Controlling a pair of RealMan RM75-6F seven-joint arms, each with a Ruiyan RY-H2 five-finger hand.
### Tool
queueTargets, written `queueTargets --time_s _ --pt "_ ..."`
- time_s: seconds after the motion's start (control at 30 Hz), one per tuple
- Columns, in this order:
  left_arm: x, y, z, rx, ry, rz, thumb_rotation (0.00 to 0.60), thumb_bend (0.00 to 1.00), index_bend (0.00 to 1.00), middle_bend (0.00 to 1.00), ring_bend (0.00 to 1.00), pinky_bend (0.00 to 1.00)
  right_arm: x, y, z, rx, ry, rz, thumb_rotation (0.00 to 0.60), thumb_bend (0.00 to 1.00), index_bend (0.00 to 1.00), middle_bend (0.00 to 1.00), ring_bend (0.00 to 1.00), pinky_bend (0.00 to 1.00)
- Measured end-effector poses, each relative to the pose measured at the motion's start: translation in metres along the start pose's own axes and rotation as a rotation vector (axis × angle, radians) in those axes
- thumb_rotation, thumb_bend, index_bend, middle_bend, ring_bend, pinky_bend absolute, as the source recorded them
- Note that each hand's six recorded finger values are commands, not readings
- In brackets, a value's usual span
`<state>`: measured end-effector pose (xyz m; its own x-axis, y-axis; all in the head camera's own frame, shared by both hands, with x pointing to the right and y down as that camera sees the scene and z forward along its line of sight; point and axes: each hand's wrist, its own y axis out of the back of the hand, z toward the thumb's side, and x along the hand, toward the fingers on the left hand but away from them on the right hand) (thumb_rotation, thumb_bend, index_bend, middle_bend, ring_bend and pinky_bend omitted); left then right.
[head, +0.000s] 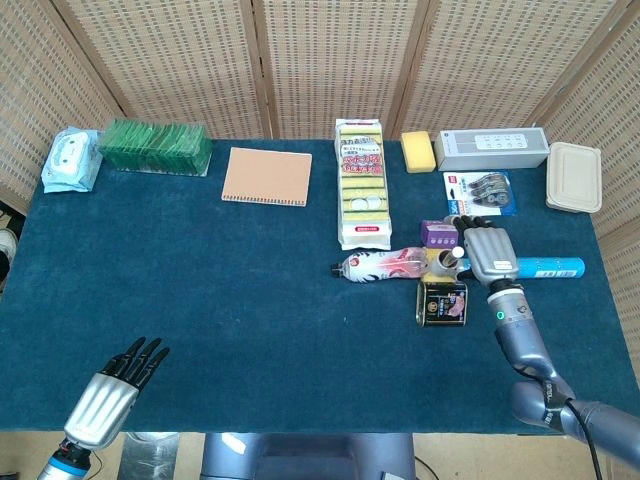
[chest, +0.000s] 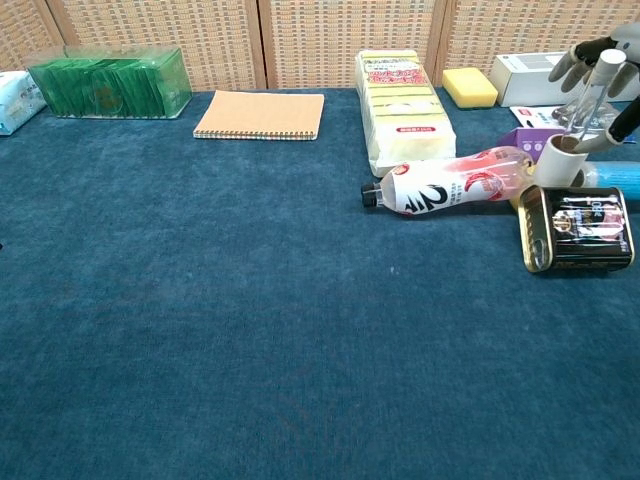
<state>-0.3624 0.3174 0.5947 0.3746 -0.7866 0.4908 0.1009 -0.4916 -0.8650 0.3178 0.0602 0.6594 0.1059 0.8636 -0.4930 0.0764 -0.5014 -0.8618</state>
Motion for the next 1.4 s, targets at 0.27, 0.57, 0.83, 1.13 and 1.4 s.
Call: queueTargets --time_s 0.27,0.57,0.83,1.13,1.4 --pt "-0.001 0.002 0.000 0.002 -0.001 0.008 0.600 0.21 0.05 0.08 0.06 0.29 0.005 0.019 -0.011 0.068 -0.024 -0.037 0.600 0.21 0.18 0.22 0.19 0.24" --pt "-0.004 0.008 -0.002 -0.004 -0.002 0.027 0.600 0.21 0.05 0.08 0.06 0.29 0.031 0.028 -0.030 0.095 -0.047 -0.035 0.600 0.21 0.18 0.22 0.18 0.24" --pt "-0.006 0.016 -0.006 -0.009 -0.004 0.051 0.600 0.21 0.05 0.08 0.06 0.29 0.093 0.025 -0.045 0.015 -0.026 -0.029 0.600 0.20 0.18 0.22 0.18 0.24" --pt "-0.008 0.028 -0.018 -0.031 0.018 0.083 0.600 0.21 0.05 0.08 0.06 0.29 0.170 0.029 -0.048 -0.115 0.016 -0.104 0.600 0.20 0.19 0.22 0.18 0.24" --pt "-0.010 0.037 -0.032 -0.056 0.050 0.104 0.600 0.21 0.05 0.08 0.06 0.29 0.220 0.029 -0.041 -0.152 0.065 -0.152 0.600 0.20 0.19 0.22 0.17 0.23"
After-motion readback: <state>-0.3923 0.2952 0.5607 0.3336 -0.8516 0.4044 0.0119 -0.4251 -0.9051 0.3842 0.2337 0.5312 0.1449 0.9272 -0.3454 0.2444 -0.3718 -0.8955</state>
